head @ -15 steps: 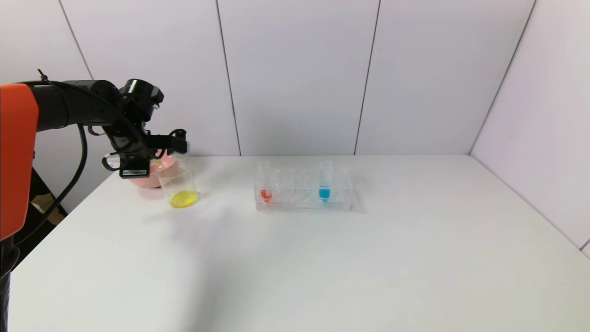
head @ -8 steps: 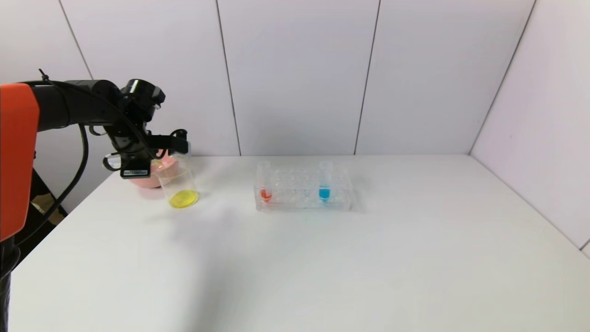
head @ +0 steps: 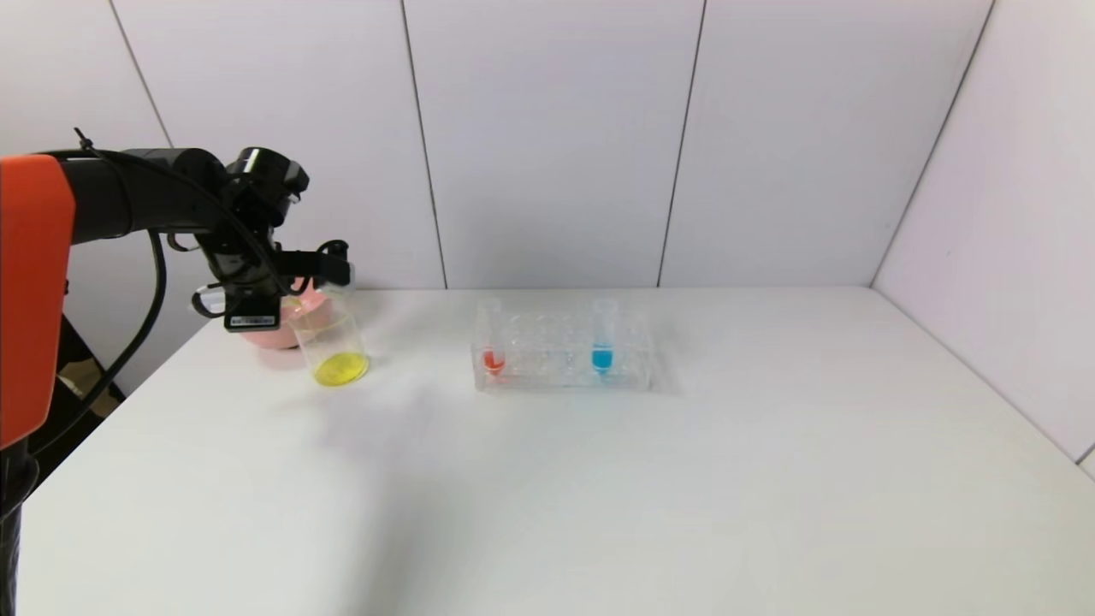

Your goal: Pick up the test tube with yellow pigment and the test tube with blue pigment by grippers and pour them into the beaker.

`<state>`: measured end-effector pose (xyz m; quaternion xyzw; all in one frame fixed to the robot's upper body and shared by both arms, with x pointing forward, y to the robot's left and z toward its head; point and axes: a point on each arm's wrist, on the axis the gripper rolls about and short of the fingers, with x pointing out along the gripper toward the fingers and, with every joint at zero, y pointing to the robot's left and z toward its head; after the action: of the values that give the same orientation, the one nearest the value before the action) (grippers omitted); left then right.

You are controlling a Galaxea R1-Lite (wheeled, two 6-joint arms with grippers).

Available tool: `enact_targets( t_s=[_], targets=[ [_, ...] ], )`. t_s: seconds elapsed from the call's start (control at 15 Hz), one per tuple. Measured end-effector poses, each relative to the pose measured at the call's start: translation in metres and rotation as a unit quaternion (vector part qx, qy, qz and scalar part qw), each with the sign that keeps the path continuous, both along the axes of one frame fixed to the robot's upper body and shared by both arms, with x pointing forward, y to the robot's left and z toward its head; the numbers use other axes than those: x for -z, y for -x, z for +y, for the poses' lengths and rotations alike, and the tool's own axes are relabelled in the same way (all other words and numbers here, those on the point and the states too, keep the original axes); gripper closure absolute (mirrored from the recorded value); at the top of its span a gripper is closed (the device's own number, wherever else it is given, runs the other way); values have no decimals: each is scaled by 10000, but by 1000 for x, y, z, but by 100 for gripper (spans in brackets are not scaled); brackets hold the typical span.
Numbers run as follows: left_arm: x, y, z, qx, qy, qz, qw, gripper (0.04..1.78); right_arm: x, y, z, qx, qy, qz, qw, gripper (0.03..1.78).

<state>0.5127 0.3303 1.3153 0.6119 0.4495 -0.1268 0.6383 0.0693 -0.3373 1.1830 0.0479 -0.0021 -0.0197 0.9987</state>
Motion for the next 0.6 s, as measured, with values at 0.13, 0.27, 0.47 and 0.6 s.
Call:
enact_targets(
  t_s=[0.13,0.27,0.47,0.6],
  targets=[
    [0,0,-1,-24,-47,1,10000,128,0,0,0,-2,1,0,10000,10],
    [0,0,-1,-27,-49,-1,10000,128,0,0,0,0,0,0,10000,10],
    [1,0,-2,-47,-40,15,10000,128,0,0,0,0,0,2,10000,10],
    [2,0,-3,-49,-50,19,10000,128,0,0,0,0,1,2,10000,10]
  ],
)
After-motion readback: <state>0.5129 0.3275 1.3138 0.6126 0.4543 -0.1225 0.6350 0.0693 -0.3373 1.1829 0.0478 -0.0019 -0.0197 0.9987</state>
